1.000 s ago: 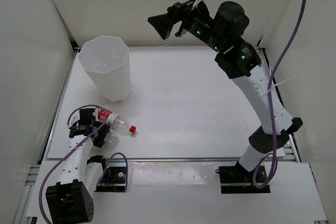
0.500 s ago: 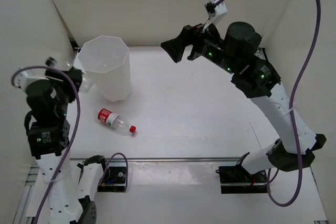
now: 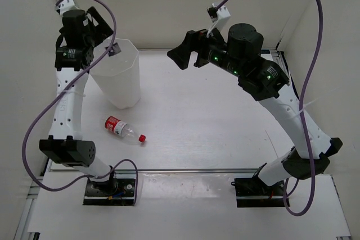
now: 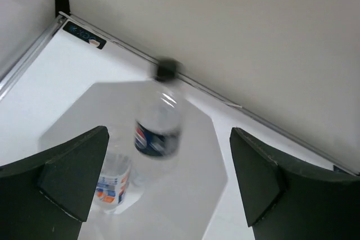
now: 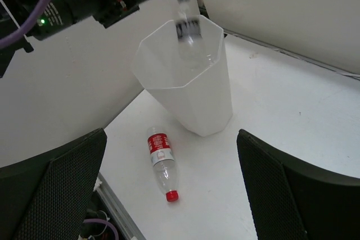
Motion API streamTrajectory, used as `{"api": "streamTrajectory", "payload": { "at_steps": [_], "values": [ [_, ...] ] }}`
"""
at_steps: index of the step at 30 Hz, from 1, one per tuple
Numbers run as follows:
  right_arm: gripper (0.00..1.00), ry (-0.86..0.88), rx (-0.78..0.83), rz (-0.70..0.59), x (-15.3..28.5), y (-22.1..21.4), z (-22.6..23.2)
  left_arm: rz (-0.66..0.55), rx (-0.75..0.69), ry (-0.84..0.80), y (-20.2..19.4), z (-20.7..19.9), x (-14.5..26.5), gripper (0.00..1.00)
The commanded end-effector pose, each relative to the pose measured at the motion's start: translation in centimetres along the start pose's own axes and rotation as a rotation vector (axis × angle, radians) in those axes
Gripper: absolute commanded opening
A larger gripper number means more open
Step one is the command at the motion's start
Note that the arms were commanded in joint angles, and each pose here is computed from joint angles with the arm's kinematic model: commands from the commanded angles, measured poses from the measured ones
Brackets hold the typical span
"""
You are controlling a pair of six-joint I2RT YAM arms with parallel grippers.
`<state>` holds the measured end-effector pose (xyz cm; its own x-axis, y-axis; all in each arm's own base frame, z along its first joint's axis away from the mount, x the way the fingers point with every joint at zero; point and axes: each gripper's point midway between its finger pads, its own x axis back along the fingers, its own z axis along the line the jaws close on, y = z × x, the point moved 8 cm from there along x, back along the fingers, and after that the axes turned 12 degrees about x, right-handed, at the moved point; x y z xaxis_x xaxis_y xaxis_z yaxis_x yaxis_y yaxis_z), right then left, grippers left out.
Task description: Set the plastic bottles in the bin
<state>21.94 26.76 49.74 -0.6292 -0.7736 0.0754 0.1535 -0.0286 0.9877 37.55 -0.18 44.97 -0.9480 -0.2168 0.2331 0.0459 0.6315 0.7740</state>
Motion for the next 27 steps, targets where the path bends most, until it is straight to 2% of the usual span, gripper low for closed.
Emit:
{"api": "streamTrajectory", "payload": {
  "at_steps": [1, 4, 7, 8, 11, 12, 13, 15, 18, 23, 27],
  "values": [
    [1.0, -0.04, -0.002, -0.071, 2.2, 1.5, -0.7, -0.228, -0.033, -0.071, 5.5, -1.9, 8.8, 1.0],
    [1.0, -0.069, -0.014, -0.06, 2.8, 0.9, -1.6, -0.237, 0.05, -0.046, 4.5, -0.2, 11.9, 1.0],
    [1.0, -0.075, -0.028, -0.063, 3.5, 0.9, -2.1, -0.176, 0.186, 0.031, -0.6, 5.0, 14.6, 1.0],
    [1.0, -0.09, -0.04, -0.045, 3.4, 0.4, -2.6, -0.126, 0.211, 0.066, -3.9, 7.9, 15.2, 1.0],
    [1.0, -0.102, -0.052, -0.037, 3.3, 0.2, -3.2, -0.05, 0.352, 0.117, -8.6, 11.3, 15.7, 1.0],
    [1.0, -0.088, -0.053, -0.026, 3.3, 0.0, -3.0, 0.022, 0.366, 0.153, -11.8, 13.4, 15.6, 1.0],
    [1.0, -0.079, -0.053, -0.025, 3.3, 0.0, -3.0, 0.045, 0.436, 0.178, -13.2, 14.3, 15.4, 1.0],
    [1.0, -0.067, -0.055, -0.014, 3.2, -0.3, -3.1, 0.155, 0.447, 0.233, -17.1, 16.5, 14.8, 1.0],
    [1.0, -0.056, -0.056, -0.003, 2.9, -0.6, -3.1, 0.233, 0.474, 0.306, -20.9, 19.0, 13.5, 1.0],
    [1.0, -0.036, -0.067, 0.011, 3.0, -0.8, -2.8, 0.302, 0.582, 0.354, -23.4, 21.4, 10.7, 1.0],
    [1.0, -0.05, -0.071, 0.03, 3.5, -1.3, -2.9, 0.334, 0.557, 0.418, -24.2, 23.0, 8.8, 1.0]
  ]
}}
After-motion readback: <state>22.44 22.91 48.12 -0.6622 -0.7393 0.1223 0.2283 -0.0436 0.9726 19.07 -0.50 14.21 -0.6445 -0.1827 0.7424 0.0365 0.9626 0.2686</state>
